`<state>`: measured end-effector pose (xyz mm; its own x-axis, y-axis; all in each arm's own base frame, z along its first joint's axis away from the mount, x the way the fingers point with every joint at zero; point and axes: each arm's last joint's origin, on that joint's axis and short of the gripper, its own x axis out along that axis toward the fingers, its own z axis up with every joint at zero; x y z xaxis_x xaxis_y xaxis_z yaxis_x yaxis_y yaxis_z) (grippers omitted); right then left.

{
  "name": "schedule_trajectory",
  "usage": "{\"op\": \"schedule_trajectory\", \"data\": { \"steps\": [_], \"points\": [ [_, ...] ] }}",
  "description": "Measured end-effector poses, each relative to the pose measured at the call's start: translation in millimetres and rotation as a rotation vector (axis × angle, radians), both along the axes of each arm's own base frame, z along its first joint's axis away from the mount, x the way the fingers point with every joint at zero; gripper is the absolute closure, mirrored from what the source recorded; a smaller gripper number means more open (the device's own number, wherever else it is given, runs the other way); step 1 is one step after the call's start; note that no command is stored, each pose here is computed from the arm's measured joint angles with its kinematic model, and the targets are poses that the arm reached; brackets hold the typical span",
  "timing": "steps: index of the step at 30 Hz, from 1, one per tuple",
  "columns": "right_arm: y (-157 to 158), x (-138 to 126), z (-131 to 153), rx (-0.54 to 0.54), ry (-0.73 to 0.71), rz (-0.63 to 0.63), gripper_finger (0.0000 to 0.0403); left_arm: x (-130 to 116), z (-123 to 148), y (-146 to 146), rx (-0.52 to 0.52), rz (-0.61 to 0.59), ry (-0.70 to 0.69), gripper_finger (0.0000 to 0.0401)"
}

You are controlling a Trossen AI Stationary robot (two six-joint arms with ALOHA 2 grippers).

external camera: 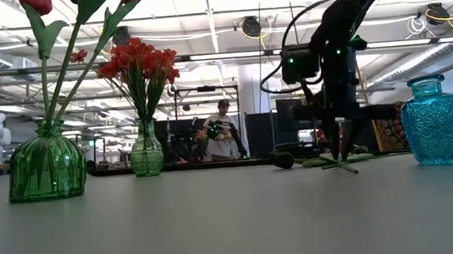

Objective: Sort flowers into vase by color
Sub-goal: Put the middle black flower into the blue vase

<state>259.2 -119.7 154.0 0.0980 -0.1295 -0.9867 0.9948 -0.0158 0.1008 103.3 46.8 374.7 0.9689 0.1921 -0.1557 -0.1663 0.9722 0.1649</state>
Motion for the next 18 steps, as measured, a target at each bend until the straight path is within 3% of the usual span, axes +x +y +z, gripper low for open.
{"op": "schedule_trajectory", "data": {
  "steps": [18],
  "points": [
    [-2.5,6.6,-10.1,-0.002,-0.012,0.007,0.0344,0.1,0.1,0.0,0.0,0.0,0.0,0.0237]
  ]
}}
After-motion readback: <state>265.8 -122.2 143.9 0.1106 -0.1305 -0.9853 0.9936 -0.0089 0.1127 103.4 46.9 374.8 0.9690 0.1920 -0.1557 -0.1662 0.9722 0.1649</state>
